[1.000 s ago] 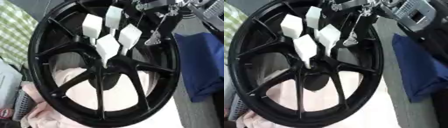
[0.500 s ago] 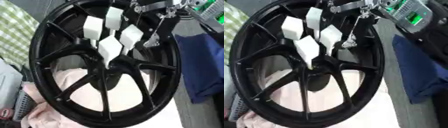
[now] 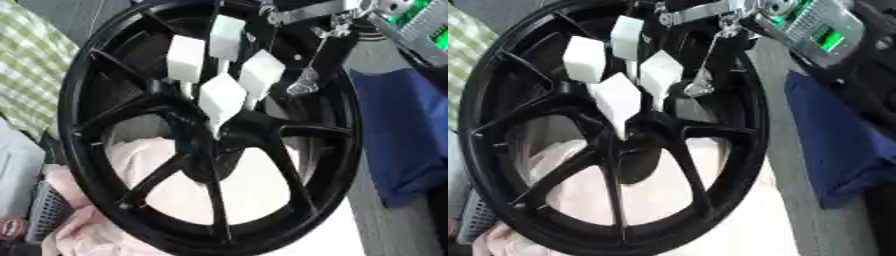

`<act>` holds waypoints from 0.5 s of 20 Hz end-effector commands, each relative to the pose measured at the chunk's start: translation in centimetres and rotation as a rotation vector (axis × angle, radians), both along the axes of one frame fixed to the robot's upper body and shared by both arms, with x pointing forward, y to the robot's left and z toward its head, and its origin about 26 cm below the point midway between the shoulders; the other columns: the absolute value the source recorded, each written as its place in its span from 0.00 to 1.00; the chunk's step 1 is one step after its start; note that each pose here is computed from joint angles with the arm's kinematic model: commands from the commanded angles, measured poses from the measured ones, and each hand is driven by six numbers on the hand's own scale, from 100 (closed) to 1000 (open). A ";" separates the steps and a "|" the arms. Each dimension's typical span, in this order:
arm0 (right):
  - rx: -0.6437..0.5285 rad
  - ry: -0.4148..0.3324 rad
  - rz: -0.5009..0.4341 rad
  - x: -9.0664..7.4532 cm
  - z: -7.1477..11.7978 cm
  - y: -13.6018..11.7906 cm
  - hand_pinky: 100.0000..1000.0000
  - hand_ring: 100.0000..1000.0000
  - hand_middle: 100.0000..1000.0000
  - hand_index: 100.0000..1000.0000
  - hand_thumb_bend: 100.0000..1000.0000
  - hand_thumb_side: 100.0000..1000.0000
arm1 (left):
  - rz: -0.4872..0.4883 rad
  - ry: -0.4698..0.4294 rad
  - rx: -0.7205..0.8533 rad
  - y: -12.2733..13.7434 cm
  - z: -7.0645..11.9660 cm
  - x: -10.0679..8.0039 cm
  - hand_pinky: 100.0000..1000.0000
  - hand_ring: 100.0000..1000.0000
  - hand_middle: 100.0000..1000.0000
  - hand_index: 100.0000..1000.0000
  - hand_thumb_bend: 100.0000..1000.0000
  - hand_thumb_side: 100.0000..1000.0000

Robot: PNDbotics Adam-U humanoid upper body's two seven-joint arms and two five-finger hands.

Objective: Pull the pin out of the wheel hub.

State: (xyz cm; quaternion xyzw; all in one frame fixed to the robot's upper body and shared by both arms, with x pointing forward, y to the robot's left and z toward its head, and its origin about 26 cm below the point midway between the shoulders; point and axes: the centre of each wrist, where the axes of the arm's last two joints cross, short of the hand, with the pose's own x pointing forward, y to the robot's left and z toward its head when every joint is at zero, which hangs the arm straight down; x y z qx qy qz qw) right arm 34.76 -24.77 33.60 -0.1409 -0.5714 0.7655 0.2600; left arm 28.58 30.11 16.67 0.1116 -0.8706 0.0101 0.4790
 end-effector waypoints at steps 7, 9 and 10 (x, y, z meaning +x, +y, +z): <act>0.060 -0.017 -0.019 -0.9 2.6 -0.2 0.75 0.59 0.26 0.40 0.27 0.00 | 0.001 -0.021 0.015 0.2 0.6 -0.1 0.69 0.74 0.58 0.65 0.19 0.75; 0.073 -0.019 -0.024 -1.0 2.9 -0.3 0.75 0.59 0.25 0.40 0.29 0.00 | 0.002 -0.022 0.015 0.3 0.7 -0.1 0.69 0.74 0.58 0.65 0.19 0.76; 0.082 -0.019 -0.026 -1.1 3.0 -0.3 0.75 0.59 0.25 0.40 0.30 0.00 | 0.002 -0.021 0.015 0.3 0.7 -0.1 0.69 0.74 0.58 0.65 0.19 0.76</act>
